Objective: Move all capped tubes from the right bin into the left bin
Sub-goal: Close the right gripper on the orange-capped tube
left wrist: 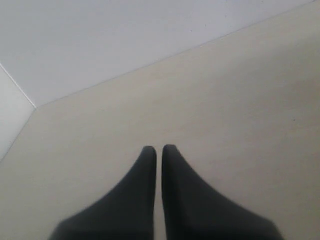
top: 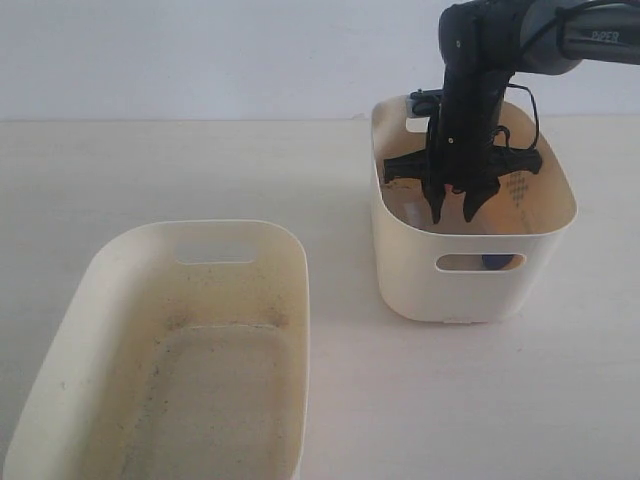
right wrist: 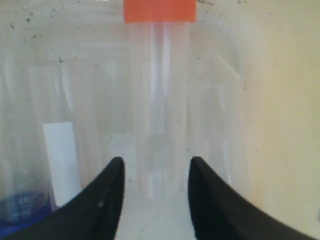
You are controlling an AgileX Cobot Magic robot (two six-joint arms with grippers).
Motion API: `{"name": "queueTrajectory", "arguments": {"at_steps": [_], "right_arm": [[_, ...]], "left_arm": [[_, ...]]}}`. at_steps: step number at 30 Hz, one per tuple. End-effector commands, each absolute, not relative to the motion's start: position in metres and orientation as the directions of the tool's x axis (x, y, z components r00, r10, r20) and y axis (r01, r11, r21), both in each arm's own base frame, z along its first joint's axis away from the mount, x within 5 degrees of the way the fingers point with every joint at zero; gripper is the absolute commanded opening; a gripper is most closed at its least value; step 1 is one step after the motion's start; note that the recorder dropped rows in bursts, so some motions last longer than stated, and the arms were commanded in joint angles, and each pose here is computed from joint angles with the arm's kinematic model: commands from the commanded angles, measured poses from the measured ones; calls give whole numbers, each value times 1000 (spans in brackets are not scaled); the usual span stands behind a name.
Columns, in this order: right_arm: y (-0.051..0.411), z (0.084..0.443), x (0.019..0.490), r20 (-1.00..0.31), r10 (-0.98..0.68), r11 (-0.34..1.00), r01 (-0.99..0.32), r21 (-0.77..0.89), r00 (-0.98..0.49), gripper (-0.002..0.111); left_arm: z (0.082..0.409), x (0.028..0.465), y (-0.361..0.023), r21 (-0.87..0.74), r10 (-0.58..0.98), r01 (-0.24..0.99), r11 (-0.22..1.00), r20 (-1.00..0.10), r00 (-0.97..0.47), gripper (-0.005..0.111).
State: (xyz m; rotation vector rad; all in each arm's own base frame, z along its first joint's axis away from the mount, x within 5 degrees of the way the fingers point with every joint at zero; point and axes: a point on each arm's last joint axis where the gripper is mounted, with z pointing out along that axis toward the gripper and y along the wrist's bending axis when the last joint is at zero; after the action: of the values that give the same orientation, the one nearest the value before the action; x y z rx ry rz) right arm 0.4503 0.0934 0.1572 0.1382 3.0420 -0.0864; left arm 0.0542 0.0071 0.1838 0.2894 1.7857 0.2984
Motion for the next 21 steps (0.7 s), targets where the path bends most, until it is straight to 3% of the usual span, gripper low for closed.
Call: {"name": "queueTrajectory", "arguments": {"at_steps": [1, 14, 21], "right_arm": [[83, 152, 451, -88, 71, 990, 81, -112, -994, 47], [84, 128, 452, -41, 84, 989, 88, -121, -996, 45], [83, 129, 450, -26, 94, 987, 96, -127, -995, 0]], "left_arm": [[185, 54, 7, 341, 340, 39, 939, -913, -223, 4], [185, 54, 7, 341, 340, 39, 939, -913, -223, 4], [185, 54, 7, 341, 340, 39, 939, -913, -223, 4]]}}
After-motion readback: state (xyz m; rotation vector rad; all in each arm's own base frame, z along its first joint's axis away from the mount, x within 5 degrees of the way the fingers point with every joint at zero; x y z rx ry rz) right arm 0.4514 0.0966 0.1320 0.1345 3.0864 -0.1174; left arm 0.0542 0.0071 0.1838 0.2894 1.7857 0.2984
